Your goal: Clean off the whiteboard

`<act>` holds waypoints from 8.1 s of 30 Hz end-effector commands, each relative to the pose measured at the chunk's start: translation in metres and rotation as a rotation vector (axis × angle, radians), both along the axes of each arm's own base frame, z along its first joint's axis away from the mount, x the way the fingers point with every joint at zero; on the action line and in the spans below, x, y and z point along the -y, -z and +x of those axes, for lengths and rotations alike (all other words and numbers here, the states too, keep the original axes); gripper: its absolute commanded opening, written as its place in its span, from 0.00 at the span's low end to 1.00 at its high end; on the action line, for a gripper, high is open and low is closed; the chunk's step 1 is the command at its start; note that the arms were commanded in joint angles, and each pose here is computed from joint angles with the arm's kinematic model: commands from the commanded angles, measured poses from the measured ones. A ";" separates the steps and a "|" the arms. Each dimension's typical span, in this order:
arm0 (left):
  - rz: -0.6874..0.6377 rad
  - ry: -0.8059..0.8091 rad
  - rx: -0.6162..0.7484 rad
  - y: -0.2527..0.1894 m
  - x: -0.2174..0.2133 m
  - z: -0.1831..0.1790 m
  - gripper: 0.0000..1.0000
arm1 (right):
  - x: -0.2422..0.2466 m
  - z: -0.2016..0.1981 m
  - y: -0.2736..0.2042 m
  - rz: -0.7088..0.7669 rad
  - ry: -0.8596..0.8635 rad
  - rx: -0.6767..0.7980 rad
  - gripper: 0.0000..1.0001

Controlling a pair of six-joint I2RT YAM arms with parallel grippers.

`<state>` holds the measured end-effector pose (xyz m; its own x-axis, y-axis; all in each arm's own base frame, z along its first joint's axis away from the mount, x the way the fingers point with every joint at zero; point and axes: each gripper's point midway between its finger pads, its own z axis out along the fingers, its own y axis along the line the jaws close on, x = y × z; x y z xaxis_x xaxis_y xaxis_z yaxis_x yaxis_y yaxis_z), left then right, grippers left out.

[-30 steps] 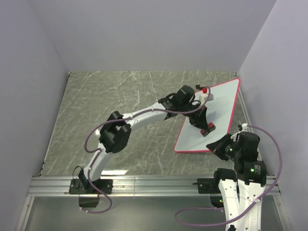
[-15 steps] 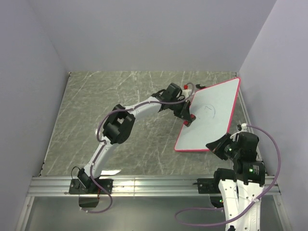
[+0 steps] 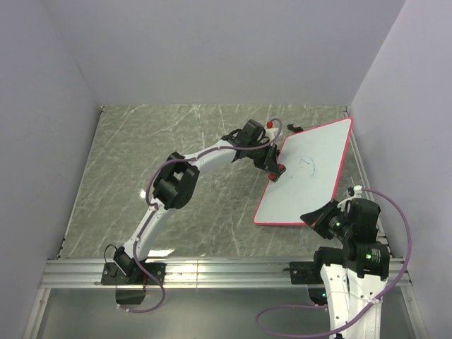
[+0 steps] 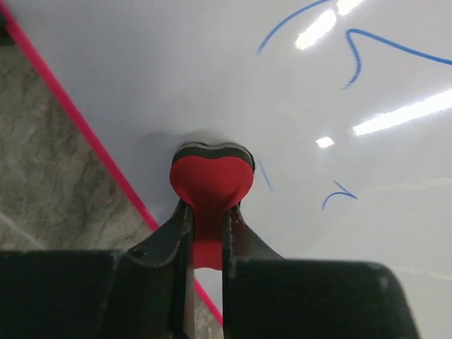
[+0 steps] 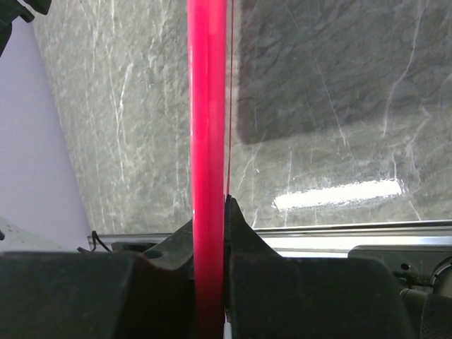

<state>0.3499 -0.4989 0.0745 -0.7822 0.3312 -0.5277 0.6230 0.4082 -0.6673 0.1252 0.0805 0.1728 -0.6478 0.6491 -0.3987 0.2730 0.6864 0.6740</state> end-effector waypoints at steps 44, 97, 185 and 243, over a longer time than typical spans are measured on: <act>0.072 0.104 0.070 0.047 0.043 -0.007 0.00 | -0.061 -0.088 -0.033 0.257 -0.346 -0.087 0.00; 0.179 -0.055 -0.194 0.045 0.017 -0.040 0.00 | -0.046 -0.074 -0.010 0.160 -0.308 -0.130 0.00; 0.247 -0.725 0.148 -0.128 -0.272 0.009 0.00 | 0.081 0.199 -0.070 -0.263 0.318 0.299 0.00; 0.491 -0.886 0.260 -0.108 -0.257 0.096 0.99 | 0.085 0.098 -0.145 -0.396 0.297 0.355 1.00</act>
